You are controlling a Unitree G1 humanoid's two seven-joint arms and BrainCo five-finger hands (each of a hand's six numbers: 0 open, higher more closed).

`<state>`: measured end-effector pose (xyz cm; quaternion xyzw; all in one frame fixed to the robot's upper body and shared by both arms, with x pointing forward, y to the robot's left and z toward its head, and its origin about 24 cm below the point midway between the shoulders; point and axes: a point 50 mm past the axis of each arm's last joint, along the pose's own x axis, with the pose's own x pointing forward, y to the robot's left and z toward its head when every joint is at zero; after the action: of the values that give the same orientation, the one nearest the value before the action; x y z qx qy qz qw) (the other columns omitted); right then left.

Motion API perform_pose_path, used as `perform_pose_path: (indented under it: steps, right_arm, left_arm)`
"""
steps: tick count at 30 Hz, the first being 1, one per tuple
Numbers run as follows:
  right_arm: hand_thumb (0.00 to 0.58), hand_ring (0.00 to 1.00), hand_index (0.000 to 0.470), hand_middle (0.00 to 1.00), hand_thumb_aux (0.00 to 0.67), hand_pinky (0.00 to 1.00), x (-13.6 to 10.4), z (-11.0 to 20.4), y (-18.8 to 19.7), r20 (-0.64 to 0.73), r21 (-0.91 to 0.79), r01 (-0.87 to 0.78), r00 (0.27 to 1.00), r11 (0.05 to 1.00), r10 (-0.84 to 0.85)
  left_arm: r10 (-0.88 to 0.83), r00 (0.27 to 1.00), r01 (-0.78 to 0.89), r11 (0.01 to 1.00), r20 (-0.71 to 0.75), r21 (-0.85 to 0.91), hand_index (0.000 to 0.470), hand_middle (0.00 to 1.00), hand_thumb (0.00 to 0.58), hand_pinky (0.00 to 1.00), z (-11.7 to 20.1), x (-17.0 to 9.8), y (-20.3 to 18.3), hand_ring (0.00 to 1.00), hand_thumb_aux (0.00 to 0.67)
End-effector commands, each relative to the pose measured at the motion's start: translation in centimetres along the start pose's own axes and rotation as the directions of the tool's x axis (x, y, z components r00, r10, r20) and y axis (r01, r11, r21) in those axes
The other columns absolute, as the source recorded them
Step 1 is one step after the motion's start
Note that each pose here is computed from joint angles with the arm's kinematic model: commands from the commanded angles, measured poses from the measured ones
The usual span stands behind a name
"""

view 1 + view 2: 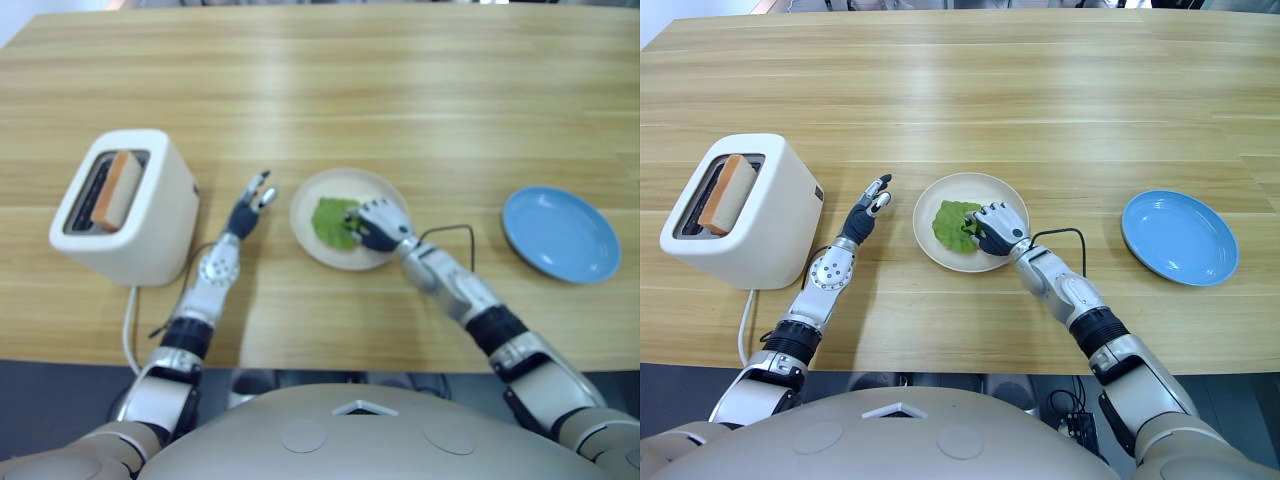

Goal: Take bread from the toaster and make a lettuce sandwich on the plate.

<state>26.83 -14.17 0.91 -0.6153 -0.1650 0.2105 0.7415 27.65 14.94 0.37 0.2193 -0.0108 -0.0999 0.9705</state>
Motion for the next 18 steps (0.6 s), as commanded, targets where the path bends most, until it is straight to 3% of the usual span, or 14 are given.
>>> perform_pose_path:
  steps: [1,2,3,4,10,18]
  right_arm:
    - [0.484,0.0,0.272,0.0,0.397,0.0,-0.8,-0.5,0.3,-0.031,0.007,-0.036,0.999,0.999,0.036]
    - [0.445,0.0,0.238,0.0,0.347,0.0,-1.0,-0.5,0.1,-0.034,0.022,-0.034,0.999,0.999,0.034]
    - [0.152,0.0,0.065,0.0,0.095,0.0,-1.1,-0.5,0.0,-0.039,0.04,-0.032,0.999,0.999,0.033]
    - [0.009,0.0,0.004,0.0,0.005,0.0,-1.3,-0.5,-0.1,-0.043,0.06,-0.03,0.999,0.998,0.033]
    - [0.0,0.0,0.0,0.0,0.0,0.0,-2.3,-1.0,-2.4,-0.072,0.167,0.024,0.997,0.986,-0.012]
    - [0.0,0.0,0.0,0.0,0.0,0.0,-4.4,-2.6,-8.5,-0.127,0.1,0.167,0.98,0.981,-0.154]
  left_arm:
    - [-0.014,1.0,0.014,1.0,-0.017,0.008,0.0,0.0,0.0,0.0,-0.3,-0.2,-0.3,0.0,0.0]
    - [-0.015,1.0,0.015,1.0,-0.017,0.008,0.0,0.0,0.0,0.0,-0.3,-0.2,-0.3,0.0,0.0]
    - [-0.016,1.0,0.016,1.0,-0.017,0.008,0.0,0.0,0.0,0.0,-0.3,-0.2,-0.3,0.0,0.0]
    - [-0.016,1.0,0.016,1.0,-0.017,0.008,0.0,0.0,0.0,0.0,-0.3,-0.2,-0.3,0.0,0.0]
    - [-0.011,1.0,0.011,1.0,-0.021,0.01,0.0,0.0,0.0,0.0,-0.5,-0.3,0.0,0.0,0.0]
    - [-0.003,1.0,0.003,1.0,-0.012,0.013,0.0,0.0,0.0,0.0,-0.3,-0.5,0.3,0.0,0.0]
